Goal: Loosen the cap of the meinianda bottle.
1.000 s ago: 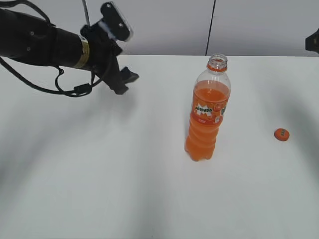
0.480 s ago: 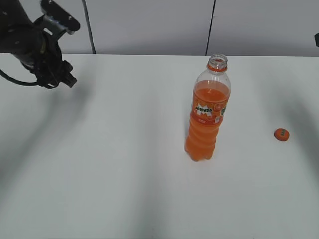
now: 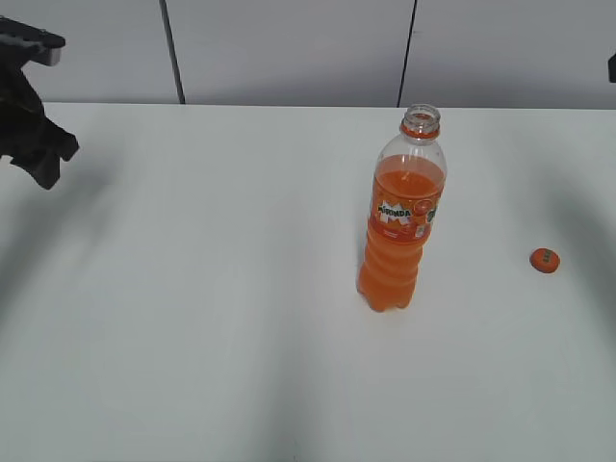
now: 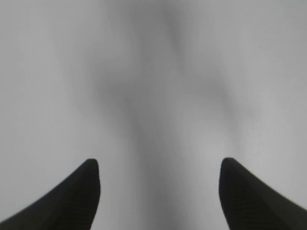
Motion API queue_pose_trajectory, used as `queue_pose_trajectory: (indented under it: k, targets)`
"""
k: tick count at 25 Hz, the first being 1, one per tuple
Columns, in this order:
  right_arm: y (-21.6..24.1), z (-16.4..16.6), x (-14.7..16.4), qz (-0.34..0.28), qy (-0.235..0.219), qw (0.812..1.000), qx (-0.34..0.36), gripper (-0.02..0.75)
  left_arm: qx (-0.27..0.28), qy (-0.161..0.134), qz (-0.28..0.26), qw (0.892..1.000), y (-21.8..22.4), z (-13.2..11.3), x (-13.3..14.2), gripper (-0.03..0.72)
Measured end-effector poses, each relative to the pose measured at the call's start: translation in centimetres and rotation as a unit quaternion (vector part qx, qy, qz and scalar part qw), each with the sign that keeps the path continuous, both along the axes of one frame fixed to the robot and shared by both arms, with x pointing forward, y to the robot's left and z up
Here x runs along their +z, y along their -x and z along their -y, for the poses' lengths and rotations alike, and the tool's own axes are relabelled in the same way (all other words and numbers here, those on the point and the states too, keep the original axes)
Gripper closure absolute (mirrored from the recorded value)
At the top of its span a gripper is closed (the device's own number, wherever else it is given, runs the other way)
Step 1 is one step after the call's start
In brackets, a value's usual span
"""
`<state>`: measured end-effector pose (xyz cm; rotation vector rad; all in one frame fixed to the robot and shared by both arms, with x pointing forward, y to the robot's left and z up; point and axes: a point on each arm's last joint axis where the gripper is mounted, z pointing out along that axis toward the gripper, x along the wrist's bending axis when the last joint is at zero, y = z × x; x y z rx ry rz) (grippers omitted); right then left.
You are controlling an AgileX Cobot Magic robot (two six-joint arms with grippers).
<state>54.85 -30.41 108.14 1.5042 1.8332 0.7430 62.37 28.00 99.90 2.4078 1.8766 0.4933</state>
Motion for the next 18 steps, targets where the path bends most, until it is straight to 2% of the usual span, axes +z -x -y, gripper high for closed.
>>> queue_pose_trajectory:
  k: [3, 9, 16, 18]
  targets:
    - [0.2, -0.2, 1.5, -0.041, -0.019, 0.999, -0.004, 0.16, 0.013, -0.003, -0.027, 1.0, 0.2, -0.5, 0.9, 0.212]
    - [1.3, -0.4, 3.9, -0.121, -0.027, 0.992, 0.009, 0.16, 0.028, -0.002, -0.062, 0.998, 1.6, -0.6, 2.9, 0.214]
    - [3.1, -0.6, 5.0, -0.226, -0.026, 0.974, 0.023, 0.16, 0.032, 0.005, -0.027, 0.999, 3.7, -0.7, 6.8, 0.214]
    - [3.4, -0.5, 5.3, -0.229, -0.018, 0.973, 0.022, 0.16, 0.033, 0.014, -0.009, 0.999, 4.4, -0.7, 8.2, 0.214]
